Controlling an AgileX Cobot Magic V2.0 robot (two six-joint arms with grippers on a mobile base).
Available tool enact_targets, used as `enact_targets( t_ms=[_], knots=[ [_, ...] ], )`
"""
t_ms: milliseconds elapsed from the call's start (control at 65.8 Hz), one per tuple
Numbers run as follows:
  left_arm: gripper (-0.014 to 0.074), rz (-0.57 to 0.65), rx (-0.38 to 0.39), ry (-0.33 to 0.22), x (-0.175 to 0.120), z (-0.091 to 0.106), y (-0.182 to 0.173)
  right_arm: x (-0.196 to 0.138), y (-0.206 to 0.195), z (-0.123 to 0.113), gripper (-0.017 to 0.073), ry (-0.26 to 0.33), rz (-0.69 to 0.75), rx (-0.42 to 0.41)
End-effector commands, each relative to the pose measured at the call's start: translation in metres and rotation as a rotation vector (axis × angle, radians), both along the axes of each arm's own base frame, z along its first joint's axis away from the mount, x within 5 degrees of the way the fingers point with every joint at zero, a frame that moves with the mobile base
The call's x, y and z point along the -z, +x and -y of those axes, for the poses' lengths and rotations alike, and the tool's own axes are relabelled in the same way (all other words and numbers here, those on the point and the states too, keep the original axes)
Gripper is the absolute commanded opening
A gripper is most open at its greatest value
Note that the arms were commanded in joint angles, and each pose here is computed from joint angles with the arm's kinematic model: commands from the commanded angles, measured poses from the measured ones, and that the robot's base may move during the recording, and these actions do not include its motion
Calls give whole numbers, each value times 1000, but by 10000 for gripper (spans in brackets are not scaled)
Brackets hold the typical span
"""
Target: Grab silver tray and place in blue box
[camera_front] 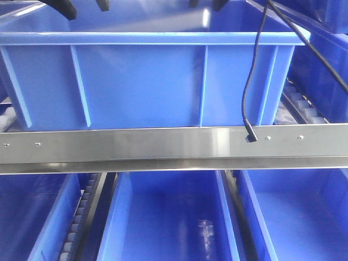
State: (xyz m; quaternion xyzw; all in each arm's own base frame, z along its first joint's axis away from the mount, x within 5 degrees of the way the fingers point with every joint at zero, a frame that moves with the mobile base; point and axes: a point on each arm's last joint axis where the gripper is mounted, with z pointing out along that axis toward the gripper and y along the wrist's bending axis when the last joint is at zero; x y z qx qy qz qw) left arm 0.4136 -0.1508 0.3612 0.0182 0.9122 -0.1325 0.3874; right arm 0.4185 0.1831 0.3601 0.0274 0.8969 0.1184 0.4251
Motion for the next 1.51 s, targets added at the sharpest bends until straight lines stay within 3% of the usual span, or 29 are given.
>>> enact_targets(
  t_ms=[0,243,334,441,730,882,958,1292,1414,1490],
  knots=[
    [317,149,-7,-44,-40,-6,-9,-51,-9,7,372,64,204,-13],
    [294,148,-11,-43,-39,-7,-8,-51,-9,7,366,64,204,-13],
    [161,142,-11,-40,-39,-8,-8,-51,-9,7,251,63,203,-12],
    [-18,142,-11,-40,-39,-8,-8,-51,-9,7,39,64,204,-13],
    [-1,142,-14,-38,-42,-10,-11,-53,-10,8,52,55,215,-15],
    [2,97,-14,-22,-40,-12,-19,-51,-19,10,52,-14,211,-74],
    [4,133,-12,-50,-44,-14,-25,-53,-27,12,52,-17,238,-98],
    [4,271,-14,-118,-40,-33,-81,-52,-77,26,52,84,516,-198],
    [4,366,-15,-151,-35,-44,-112,-39,-103,31,52,74,654,-280],
    [4,451,-3,-163,-30,-51,-137,-31,-123,34,52,35,742,-359]
  ],
)
